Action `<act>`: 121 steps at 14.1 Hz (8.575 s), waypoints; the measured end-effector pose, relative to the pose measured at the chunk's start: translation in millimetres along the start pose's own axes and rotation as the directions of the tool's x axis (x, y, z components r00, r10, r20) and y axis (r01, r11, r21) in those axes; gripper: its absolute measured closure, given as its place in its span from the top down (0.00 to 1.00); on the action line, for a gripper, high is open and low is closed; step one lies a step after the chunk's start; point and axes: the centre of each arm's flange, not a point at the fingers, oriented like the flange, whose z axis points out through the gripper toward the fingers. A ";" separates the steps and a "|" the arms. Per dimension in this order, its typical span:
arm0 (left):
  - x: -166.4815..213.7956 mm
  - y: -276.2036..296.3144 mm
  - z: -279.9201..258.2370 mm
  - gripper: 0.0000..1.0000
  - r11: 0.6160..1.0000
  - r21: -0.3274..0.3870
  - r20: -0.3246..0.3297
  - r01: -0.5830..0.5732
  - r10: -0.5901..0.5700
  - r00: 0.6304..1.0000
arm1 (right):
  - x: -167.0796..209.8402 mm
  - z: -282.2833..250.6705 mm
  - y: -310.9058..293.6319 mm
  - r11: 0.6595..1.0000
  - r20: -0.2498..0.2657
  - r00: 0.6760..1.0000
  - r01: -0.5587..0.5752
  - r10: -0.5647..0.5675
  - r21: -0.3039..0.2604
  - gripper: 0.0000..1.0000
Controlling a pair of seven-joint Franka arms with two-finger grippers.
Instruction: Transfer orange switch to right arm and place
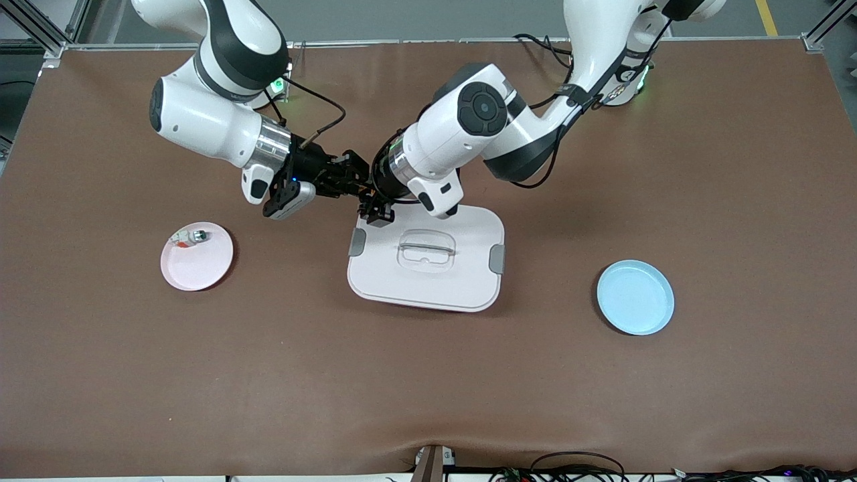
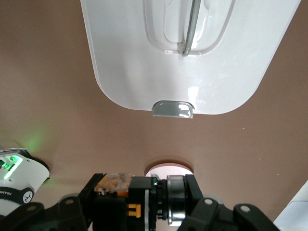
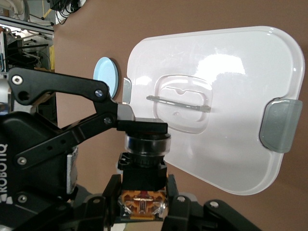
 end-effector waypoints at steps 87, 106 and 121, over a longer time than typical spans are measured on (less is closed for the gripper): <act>323.4 -14.8 -439.4 1.00 0.131 0.576 -0.118 -0.807 0.990 0.076 | 29.2 -90.8 455.2 0.009 0.730 0.055 0.998 -0.682 -0.068 0.57; 323.4 -14.8 -439.3 1.00 0.128 0.576 -0.117 -0.807 0.990 0.074 | 58.5 -164.8 398.4 0.430 0.688 0.414 0.888 -0.596 -0.162 1.00; 323.8 -14.8 -439.2 1.00 0.129 0.576 -0.116 -0.807 0.990 0.075 | 36.1 -225.4 237.5 0.741 0.379 0.924 0.288 -0.049 -0.607 1.00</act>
